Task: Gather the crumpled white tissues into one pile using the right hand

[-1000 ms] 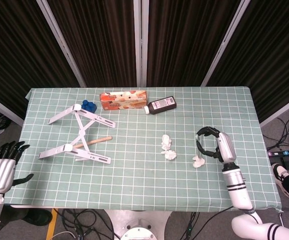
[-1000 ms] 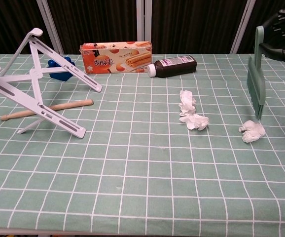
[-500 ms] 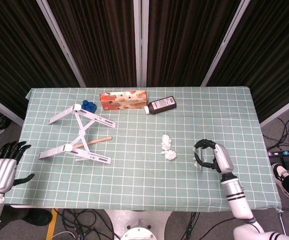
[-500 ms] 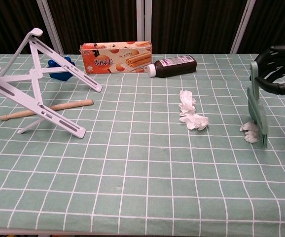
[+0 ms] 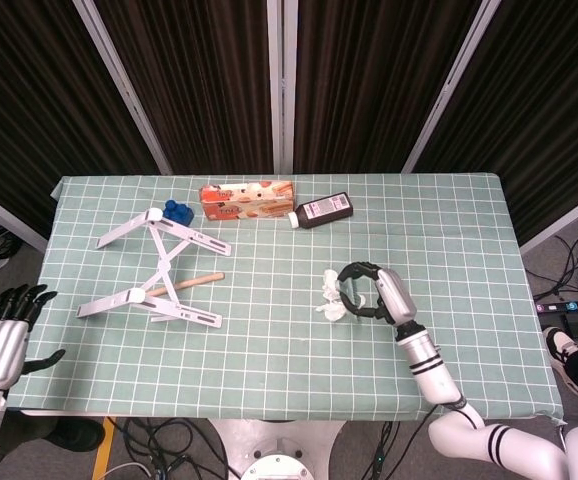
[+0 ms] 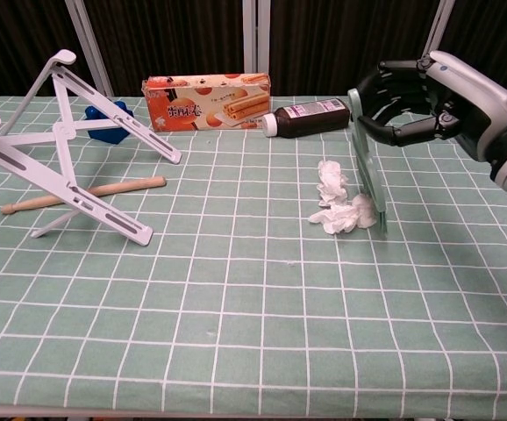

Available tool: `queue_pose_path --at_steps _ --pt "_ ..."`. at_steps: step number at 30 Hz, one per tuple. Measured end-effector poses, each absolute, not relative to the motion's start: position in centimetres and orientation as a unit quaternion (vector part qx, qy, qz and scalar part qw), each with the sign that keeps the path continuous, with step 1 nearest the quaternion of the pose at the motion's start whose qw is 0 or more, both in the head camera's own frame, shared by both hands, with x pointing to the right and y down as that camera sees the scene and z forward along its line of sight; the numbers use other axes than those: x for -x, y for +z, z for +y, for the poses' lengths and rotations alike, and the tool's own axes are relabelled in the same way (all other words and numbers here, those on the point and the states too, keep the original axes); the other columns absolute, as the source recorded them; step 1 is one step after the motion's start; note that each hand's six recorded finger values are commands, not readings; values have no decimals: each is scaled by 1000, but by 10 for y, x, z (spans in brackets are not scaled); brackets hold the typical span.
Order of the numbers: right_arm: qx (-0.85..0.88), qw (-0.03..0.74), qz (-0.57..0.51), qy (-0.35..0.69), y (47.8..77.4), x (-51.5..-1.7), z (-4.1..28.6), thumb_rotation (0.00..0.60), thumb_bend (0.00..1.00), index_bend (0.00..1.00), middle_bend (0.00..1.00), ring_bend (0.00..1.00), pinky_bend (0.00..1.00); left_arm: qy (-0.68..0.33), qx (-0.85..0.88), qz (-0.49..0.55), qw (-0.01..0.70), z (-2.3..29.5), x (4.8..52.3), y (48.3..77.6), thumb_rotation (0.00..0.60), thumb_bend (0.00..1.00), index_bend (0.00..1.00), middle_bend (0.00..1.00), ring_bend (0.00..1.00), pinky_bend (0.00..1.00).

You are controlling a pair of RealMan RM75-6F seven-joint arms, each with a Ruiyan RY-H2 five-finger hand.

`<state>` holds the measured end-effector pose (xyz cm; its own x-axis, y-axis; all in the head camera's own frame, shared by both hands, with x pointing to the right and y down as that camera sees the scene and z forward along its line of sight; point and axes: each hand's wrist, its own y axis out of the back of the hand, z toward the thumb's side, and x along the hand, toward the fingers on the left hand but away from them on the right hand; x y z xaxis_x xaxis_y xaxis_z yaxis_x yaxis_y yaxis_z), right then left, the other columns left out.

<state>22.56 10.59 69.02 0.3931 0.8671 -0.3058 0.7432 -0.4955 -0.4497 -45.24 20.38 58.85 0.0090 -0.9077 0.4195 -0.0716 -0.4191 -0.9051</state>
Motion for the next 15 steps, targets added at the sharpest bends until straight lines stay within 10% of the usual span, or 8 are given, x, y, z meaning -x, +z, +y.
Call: queue_pose_path --at_steps 15 --pt "822 146 -495 240 655 -261 97 600 434 660 605 377 381 -578 611 400 365 204 452 585 600 0 171 114 72 102"
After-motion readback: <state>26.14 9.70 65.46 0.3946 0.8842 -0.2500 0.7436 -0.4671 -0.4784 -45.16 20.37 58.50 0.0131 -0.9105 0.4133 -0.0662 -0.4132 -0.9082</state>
